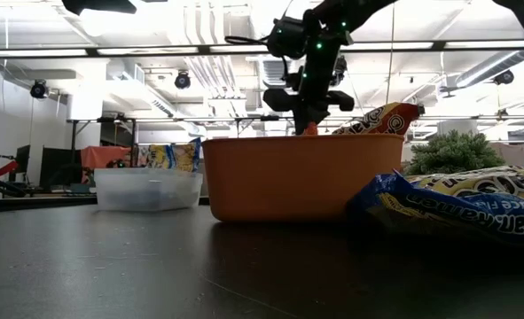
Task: Sort Maruchan noodles
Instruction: Put the orange noodle packet into the white bin
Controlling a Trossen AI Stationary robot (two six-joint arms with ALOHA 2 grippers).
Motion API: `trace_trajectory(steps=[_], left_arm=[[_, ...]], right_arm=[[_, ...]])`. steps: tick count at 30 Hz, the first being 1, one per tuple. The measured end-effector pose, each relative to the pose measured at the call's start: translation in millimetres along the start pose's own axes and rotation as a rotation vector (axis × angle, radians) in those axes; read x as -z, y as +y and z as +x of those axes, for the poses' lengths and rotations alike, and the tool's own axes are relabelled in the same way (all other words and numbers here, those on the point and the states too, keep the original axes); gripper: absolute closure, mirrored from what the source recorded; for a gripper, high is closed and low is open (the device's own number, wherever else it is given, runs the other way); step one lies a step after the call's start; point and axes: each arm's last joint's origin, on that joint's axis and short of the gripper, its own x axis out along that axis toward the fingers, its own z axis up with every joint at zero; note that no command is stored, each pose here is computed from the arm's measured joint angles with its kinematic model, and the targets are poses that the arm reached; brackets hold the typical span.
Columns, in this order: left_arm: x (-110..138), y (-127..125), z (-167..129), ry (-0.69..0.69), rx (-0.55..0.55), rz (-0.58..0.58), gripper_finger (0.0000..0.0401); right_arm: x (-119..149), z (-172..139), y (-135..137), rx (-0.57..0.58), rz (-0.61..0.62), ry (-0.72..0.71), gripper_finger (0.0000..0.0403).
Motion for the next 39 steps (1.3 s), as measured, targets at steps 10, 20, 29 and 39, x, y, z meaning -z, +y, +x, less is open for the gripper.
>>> trace_trajectory(steps=[10,20,29,39], left_arm=[[0,0,0,0.000,0.000,0.000,0.0401],[0,0,0,0.000,0.000,0.000,0.0401],[0,0,0,0.001,0.006,0.000,0.0401],[0,0,0,0.001,0.007,0.000,0.0401]], right_arm=[[11,28,12,0.021,-0.041,0.038,0.0393],[18,41,17,0.040,-0.059,0.060,0.0394],[17,40,16,0.030,-0.055,0.056,0.0370],[11,27,10,0.020,-0.073,0.048,0.0270]])
